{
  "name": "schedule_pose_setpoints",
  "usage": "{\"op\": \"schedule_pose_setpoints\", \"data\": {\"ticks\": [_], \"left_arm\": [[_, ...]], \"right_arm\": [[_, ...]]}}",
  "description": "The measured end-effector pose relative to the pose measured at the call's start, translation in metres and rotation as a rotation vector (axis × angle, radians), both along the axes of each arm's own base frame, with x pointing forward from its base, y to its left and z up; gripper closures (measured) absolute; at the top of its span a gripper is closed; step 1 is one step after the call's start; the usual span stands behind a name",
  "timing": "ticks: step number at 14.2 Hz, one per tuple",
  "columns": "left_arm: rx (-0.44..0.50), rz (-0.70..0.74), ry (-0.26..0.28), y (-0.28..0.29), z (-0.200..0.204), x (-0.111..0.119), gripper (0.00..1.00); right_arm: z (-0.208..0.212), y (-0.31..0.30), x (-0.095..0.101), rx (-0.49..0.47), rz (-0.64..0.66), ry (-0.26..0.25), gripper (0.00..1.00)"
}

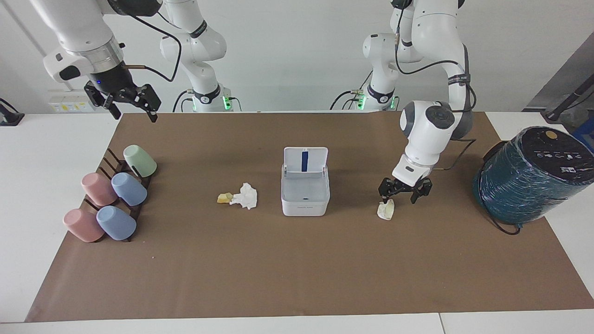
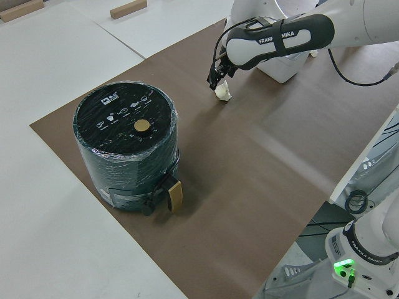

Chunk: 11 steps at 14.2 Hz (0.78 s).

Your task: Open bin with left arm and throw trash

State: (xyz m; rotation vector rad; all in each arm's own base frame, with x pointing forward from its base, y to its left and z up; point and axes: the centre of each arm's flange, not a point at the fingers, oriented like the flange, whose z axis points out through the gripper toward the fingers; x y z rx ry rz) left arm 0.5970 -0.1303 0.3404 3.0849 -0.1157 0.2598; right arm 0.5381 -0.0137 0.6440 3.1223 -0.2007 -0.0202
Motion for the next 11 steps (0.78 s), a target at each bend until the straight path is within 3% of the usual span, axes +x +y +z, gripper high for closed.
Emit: {"op": "schedule_pose_setpoints", "data": {"ticks": [3,6,8,11], "left_arm": [[-0.007,-0.005,-0.02,-0.003,-0.031,-0.002,0.0],[-0.005,-0.037,-0.023,-0.008,-0.035,-0.004,0.06],[0.0,-0.067,-0.025,-0.009,-0.035,-0.005,0.25],[0.002,-0.081,-0.029,-0.009,-0.033,-0.004,0.62]], "right_arm": [[0.0,0.007,0.001,0.031,0.037,-0.008,0.0],[-0.017,0.05,0.016,0.051,0.155,-0.109,0.0],[-0.061,0.094,0.025,0.056,0.213,-0.161,0.0],[-0.151,0.158,0.038,0.06,0.25,-0.176,0.0]]}}
